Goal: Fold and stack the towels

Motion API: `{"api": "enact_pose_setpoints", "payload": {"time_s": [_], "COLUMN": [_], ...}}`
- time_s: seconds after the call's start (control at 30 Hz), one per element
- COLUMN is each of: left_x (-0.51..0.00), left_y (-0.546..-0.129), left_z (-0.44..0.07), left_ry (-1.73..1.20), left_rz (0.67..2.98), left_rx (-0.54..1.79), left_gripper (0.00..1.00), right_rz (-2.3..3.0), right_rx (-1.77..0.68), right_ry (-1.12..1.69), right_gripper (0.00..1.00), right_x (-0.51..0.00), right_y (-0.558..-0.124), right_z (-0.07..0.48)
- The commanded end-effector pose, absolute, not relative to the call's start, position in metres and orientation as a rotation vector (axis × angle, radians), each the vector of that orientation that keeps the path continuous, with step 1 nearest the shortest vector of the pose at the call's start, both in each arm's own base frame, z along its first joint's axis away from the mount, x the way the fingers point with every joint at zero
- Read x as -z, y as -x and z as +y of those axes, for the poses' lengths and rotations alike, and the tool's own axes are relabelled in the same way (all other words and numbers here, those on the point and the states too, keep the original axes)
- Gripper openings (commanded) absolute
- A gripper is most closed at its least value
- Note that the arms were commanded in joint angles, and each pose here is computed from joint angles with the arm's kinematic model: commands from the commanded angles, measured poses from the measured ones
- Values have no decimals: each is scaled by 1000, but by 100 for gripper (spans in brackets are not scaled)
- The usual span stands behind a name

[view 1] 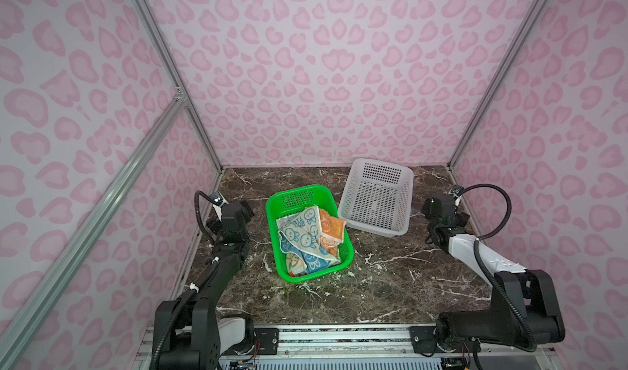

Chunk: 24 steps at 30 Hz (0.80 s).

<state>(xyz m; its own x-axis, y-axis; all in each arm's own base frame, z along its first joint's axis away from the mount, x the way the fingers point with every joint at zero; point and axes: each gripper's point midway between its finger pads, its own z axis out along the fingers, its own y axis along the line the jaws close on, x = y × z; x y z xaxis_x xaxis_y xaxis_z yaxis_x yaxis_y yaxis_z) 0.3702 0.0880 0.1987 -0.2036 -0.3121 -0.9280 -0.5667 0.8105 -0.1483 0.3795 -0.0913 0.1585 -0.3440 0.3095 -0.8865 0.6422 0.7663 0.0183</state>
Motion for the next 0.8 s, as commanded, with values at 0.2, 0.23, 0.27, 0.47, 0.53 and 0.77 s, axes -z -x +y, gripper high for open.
{"api": "enact_pose_setpoints", "payload": {"time_s": [0.2, 0.23, 0.27, 0.47, 0.53, 0.77], "left_x": [-189, -187, -185, -174, -168, -134], "left_y": [-316, -310, -306, -290, -286, -276], "left_z": [39, 34, 30, 1, -3, -29], "left_ry": [859, 871, 877, 849, 843, 806], "left_rz": [2090, 2107, 2119, 2164, 2187, 2325], "left_rx": [83, 121, 155, 344, 370, 507], "left_gripper": [98, 98, 98, 98, 98, 98], "right_rz": [2112, 2125, 2140, 2232, 2242, 2302], "right_rx": [-67, -88, -100, -172, -196, -369], "right_ry": [-777, -750, -719, -525, -481, -321], "right_gripper": [99, 99, 99, 99, 99, 99], "right_x": [-150, -152, -154, -158, -162, -171], "right_y": [-364, -363, -363, -362, -364, -393], "right_z": [-55, -47, -39, 20, 40, 134]}}
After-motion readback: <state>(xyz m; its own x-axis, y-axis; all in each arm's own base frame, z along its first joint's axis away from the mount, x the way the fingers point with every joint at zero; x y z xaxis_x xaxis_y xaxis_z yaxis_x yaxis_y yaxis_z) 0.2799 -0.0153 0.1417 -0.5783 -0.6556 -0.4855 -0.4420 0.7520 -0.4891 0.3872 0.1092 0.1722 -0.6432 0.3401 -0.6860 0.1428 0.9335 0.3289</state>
